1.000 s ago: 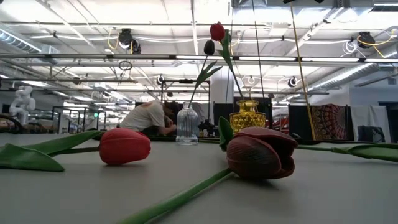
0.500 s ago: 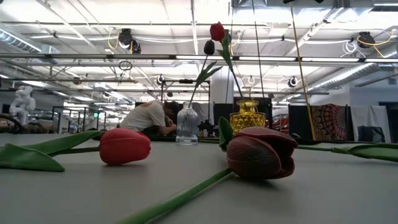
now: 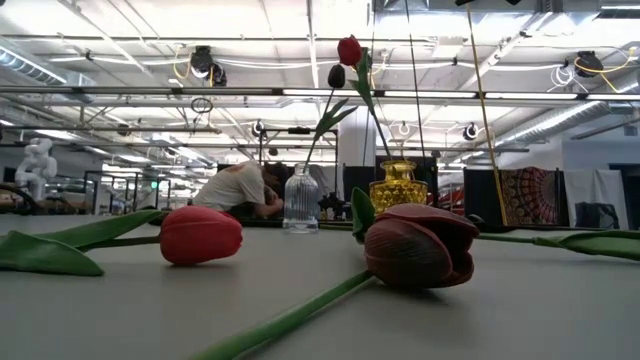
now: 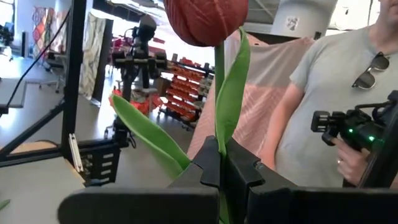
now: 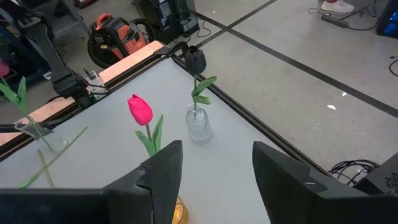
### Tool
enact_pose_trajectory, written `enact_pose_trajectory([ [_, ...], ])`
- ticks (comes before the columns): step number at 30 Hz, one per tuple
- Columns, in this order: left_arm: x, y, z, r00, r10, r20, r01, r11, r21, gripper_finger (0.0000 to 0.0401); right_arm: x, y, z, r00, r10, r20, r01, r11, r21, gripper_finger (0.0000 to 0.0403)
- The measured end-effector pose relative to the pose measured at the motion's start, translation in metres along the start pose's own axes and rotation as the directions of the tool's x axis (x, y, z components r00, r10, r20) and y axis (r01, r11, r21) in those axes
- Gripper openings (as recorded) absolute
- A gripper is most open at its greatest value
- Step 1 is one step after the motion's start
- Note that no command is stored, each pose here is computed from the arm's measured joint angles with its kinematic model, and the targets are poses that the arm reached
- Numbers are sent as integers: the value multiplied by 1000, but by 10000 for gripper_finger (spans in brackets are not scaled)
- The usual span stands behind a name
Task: Sort flowers into vase by color
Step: Put the left red tulip into the bottom transparent vase
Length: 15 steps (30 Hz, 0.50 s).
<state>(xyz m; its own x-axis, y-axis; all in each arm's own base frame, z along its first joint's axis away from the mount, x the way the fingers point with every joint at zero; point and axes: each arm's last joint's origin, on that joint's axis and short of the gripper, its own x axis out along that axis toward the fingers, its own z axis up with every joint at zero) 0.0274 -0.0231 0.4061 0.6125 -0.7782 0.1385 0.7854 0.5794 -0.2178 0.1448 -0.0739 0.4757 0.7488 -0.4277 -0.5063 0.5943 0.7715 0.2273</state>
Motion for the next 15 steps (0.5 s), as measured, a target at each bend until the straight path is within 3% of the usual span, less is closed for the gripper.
enact_pose_trajectory([
  [15,1,11,-24,999,-25,46,25,1000,-4,1,0,0,0,1000,0,0,0,1000,0,187],
])
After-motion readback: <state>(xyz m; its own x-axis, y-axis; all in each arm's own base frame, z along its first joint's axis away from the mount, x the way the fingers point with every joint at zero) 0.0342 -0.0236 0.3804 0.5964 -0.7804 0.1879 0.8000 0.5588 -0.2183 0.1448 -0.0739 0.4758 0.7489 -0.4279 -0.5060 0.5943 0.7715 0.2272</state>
